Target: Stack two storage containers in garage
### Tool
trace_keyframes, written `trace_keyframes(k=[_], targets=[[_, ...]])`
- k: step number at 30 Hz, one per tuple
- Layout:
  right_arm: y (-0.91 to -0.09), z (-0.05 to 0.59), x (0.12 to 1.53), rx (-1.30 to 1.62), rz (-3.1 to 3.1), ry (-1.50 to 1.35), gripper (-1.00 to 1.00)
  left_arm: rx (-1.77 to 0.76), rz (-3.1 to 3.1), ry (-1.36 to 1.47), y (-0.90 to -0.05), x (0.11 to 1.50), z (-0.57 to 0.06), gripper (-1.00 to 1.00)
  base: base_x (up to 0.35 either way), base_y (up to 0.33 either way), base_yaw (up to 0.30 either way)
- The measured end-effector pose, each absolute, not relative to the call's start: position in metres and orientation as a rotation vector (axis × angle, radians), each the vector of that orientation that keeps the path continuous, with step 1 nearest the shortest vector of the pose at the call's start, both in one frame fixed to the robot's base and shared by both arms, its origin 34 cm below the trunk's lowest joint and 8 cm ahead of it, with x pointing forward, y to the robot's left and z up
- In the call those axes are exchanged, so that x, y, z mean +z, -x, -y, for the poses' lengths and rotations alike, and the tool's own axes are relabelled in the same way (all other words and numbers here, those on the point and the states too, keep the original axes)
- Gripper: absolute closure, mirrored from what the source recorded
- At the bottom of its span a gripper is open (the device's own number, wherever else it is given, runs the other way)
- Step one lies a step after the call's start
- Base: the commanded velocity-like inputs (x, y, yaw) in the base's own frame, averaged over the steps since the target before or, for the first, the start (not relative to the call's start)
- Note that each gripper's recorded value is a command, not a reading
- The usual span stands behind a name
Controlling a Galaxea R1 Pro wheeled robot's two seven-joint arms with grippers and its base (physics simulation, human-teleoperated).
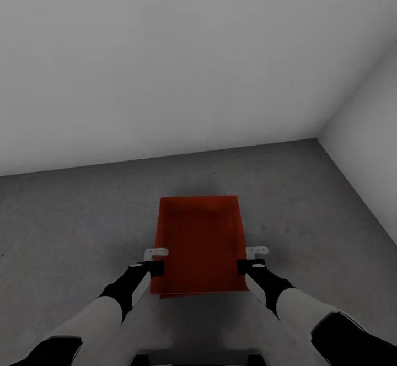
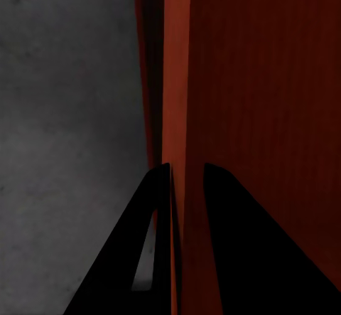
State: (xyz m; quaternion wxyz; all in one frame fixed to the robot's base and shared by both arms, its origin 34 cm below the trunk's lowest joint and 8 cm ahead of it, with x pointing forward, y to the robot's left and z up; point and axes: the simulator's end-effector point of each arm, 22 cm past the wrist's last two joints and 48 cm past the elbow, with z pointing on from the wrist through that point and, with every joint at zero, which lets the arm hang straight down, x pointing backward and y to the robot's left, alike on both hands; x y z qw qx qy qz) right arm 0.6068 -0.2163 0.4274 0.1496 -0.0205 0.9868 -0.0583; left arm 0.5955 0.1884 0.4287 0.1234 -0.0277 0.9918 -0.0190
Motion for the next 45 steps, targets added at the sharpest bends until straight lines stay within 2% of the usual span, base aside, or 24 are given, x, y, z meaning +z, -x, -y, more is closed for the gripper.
trace_keyframes(k=[45], targets=[[-0.608, 0.216, 0.396, -0.165, -2.818, 0.049, 1.0, -0.055, -2.879, 0.073, -0.598, 0.398, -0.188, 1.0, 0.0, 0.0, 0.0]])
